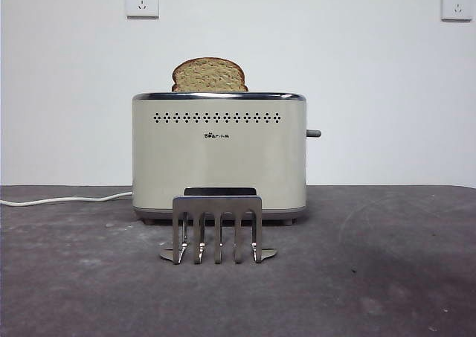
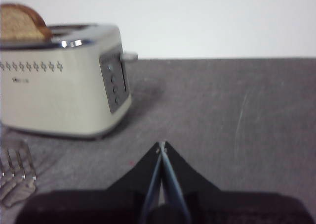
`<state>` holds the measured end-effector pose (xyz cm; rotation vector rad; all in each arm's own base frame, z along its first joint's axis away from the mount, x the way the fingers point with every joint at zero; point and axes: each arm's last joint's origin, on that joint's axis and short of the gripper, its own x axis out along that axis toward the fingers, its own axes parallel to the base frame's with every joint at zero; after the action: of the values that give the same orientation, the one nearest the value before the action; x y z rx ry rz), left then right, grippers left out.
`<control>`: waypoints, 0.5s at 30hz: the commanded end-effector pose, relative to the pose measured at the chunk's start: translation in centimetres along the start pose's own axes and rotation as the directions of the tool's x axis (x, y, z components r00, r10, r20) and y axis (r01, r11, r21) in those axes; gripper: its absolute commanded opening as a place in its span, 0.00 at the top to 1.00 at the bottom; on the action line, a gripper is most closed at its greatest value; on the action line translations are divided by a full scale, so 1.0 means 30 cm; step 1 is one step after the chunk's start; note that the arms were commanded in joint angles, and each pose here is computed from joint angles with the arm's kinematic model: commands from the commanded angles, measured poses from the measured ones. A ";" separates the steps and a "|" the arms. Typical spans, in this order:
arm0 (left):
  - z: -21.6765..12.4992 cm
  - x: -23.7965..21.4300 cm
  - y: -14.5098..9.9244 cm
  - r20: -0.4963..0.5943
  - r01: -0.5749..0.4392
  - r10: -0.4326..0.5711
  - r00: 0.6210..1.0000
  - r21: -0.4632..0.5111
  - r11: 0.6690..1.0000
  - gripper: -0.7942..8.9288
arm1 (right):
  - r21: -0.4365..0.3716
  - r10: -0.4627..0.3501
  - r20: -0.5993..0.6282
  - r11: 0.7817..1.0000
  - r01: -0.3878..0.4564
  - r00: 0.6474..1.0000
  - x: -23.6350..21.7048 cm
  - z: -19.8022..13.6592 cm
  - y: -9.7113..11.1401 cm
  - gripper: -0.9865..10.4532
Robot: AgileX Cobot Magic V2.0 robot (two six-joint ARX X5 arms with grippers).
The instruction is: Pick up a slice of bread from the rack,put the bread on the toaster,press the button
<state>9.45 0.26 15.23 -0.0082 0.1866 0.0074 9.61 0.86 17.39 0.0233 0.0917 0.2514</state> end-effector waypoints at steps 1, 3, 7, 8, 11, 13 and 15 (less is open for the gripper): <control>-0.013 0.003 0.001 -0.016 -0.002 0.002 1.000 -0.010 1.000 0.92 | 0.042 -0.006 -0.011 0.999 0.006 1.000 0.005 -0.041 -0.002 0.91; -0.013 0.003 0.001 -0.016 -0.002 0.002 1.000 -0.010 1.000 0.92 | 0.056 -0.006 -0.023 0.998 0.007 1.000 0.006 -0.067 -0.003 0.91; -0.013 0.003 0.001 -0.016 -0.002 0.002 1.000 -0.010 1.000 0.92 | 0.060 -0.027 -0.056 0.998 0.030 0.998 0.005 -0.077 -0.005 0.91; -0.013 0.003 0.001 -0.016 -0.002 0.002 1.000 -0.010 1.000 0.92 | 0.062 -0.028 -0.067 0.998 0.032 0.997 0.004 -0.081 -0.005 0.91; -0.013 0.003 0.001 -0.016 -0.002 0.002 1.000 -0.010 1.000 0.92 | 0.072 -0.029 -0.074 0.997 0.034 0.997 0.004 -0.083 -0.005 0.91; -0.013 0.003 0.001 -0.016 -0.002 0.002 1.000 -0.010 1.000 0.92 | 0.091 -0.028 -0.074 0.995 0.035 0.997 0.004 -0.083 -0.005 0.91; -0.013 0.003 0.001 -0.016 -0.002 0.002 1.000 -0.010 1.000 0.92 | 0.131 -0.028 -0.072 0.991 0.038 0.997 0.004 -0.083 -0.005 0.91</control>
<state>9.45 0.26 15.23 -0.0082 0.1866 0.0074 9.52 0.79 15.38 0.0988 0.1530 0.2199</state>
